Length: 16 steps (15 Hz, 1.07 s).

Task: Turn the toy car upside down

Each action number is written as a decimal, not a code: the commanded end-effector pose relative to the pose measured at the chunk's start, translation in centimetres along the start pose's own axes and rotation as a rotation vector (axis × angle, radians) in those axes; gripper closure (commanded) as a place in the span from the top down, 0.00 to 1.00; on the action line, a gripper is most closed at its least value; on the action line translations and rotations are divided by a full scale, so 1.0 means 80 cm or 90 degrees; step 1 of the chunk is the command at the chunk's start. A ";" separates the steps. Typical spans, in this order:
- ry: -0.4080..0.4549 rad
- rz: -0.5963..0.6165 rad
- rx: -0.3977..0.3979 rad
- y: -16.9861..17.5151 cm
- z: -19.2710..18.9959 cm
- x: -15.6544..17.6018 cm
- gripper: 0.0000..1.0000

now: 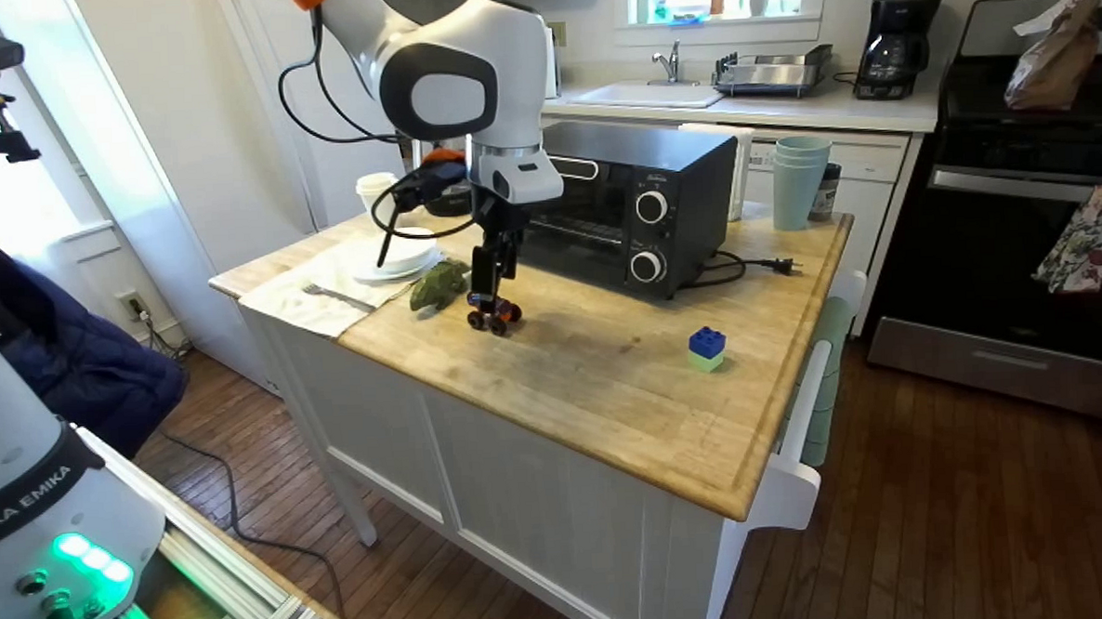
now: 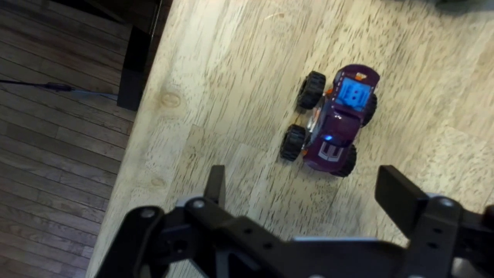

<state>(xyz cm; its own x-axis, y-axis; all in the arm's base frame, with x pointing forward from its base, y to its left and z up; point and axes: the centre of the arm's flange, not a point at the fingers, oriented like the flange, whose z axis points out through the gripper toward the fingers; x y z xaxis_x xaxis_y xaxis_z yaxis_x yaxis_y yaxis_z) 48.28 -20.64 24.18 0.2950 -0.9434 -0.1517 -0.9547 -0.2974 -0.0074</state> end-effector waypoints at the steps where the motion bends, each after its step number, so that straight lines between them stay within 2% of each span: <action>1: -0.013 0.022 0.024 -0.013 0.014 0.020 1.00; 4: -0.027 0.029 0.031 -0.017 0.024 0.024 1.00; 5: -0.030 0.031 0.032 -0.018 0.026 0.025 0.96; 6: -0.034 0.031 0.031 -0.019 0.029 0.026 0.84; 7: -0.036 0.032 0.033 -0.019 0.032 0.027 0.78; 10: -0.044 0.032 0.036 -0.019 0.033 0.028 0.52; 13: -0.046 0.031 0.044 -0.019 0.032 0.029 0.42; 15: -0.044 0.031 0.049 -0.020 0.030 0.031 0.41; 16: -0.045 0.030 0.050 -0.020 0.029 0.031 0.45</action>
<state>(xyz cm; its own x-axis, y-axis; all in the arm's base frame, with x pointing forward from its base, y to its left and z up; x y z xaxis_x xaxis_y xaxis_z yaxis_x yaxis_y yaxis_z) 49.89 -21.65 21.58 0.2456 -0.9466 -0.2091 -0.9694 -0.2414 -0.0458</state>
